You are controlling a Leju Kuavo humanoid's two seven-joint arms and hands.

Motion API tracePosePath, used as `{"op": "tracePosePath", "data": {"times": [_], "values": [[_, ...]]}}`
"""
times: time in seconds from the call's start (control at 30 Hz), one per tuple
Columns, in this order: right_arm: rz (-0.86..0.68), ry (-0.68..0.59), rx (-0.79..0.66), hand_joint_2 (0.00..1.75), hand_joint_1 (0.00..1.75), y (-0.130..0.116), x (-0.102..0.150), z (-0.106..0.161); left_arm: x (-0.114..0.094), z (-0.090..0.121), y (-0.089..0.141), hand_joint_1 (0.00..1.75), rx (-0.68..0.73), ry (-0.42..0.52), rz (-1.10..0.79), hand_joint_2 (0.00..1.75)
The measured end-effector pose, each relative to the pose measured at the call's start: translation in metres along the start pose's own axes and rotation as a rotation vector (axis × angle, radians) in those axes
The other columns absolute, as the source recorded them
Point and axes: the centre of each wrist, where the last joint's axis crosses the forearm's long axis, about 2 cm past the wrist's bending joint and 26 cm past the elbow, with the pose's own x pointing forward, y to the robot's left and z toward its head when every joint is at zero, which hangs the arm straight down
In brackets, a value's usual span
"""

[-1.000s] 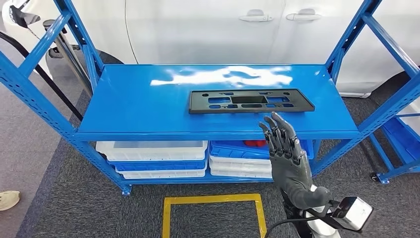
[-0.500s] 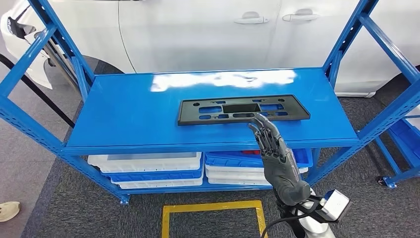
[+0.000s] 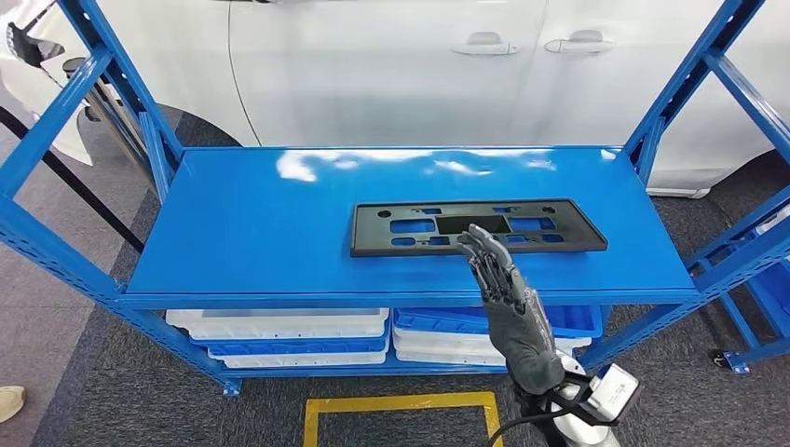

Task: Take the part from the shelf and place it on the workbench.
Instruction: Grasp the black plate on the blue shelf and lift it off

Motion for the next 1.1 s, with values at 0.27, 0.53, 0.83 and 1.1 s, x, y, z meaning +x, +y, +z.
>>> {"op": "tracePosePath", "data": {"times": [0.27, 0.53, 0.83, 1.1], "values": [[0.010, 0.047, 0.074, 1.75, 0.00, 0.012, -0.007, -0.013, -0.001, 0.001, -0.003, 0.00, 0.000, 0.009, 0.001, 0.00], [0.385, 0.225, 0.139, 1.75, 0.00, 0.037, -0.042, -0.029, -0.005, 0.002, -0.002, 0.00, 0.017, 0.027, -0.007, 0.00], [0.622, 0.250, 0.257, 1.75, 0.00, 0.063, -0.074, -0.065, -0.005, 0.003, -0.007, 0.00, 0.021, 0.031, -0.009, 0.00], [0.956, 0.220, 0.218, 1.75, 0.00, 0.067, -0.085, -0.064, -0.007, 0.004, -0.008, 0.00, 0.016, 0.026, -0.022, 0.00]]}}
